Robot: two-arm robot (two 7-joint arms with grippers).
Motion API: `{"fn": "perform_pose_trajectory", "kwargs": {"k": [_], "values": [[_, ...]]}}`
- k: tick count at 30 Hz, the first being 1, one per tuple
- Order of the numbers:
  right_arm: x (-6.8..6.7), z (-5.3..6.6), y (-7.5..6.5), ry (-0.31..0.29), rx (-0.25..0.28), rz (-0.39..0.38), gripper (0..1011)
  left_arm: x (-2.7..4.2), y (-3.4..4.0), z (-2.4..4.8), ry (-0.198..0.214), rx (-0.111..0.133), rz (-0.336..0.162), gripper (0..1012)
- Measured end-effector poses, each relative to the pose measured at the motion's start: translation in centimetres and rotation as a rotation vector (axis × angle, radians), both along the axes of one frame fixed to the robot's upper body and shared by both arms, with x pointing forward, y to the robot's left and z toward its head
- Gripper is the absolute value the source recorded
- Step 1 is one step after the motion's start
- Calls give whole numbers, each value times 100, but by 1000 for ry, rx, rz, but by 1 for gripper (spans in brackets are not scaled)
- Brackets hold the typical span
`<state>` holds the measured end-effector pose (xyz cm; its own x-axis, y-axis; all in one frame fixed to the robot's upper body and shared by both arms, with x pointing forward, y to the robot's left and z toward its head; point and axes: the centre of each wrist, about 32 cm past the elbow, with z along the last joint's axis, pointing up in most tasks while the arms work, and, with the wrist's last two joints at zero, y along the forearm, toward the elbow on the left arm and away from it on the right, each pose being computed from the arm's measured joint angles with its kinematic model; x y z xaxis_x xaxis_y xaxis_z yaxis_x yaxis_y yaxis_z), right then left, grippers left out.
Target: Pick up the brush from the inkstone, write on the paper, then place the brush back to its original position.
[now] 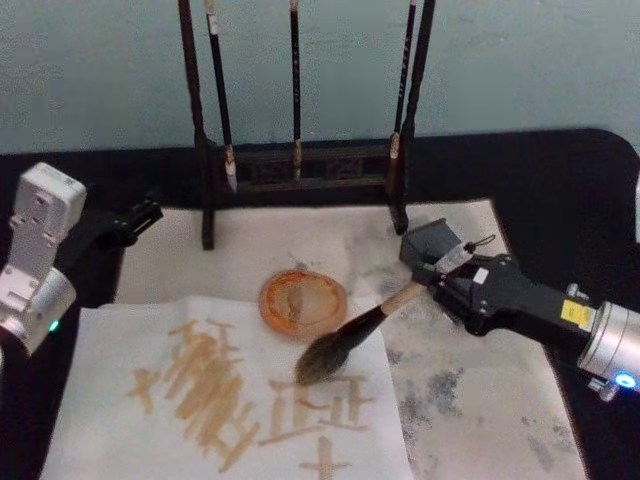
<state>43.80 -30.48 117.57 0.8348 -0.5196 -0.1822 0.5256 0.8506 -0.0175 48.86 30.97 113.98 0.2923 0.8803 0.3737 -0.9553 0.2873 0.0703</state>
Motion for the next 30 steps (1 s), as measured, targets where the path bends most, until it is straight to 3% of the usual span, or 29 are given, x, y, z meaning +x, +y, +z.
{"fn": "perform_pose_trajectory", "kwargs": {"k": [7, 17, 24, 30], "values": [[-18, 96, 17, -34, 24, 14, 164, 0, 0, 0, 0, 0, 0, 1002], [4, 174, 176, -60, 44, 64, 165, 0, 0, 0, 0, 0, 0, 1002], [106, 235, 247, -70, 62, 68, 164, 0, 0, 0, 0, 0, 0, 1000], [252, 244, 253, -55, 111, 49, 164, 0, 0, 0, 0, 0, 0, 1002]]}}
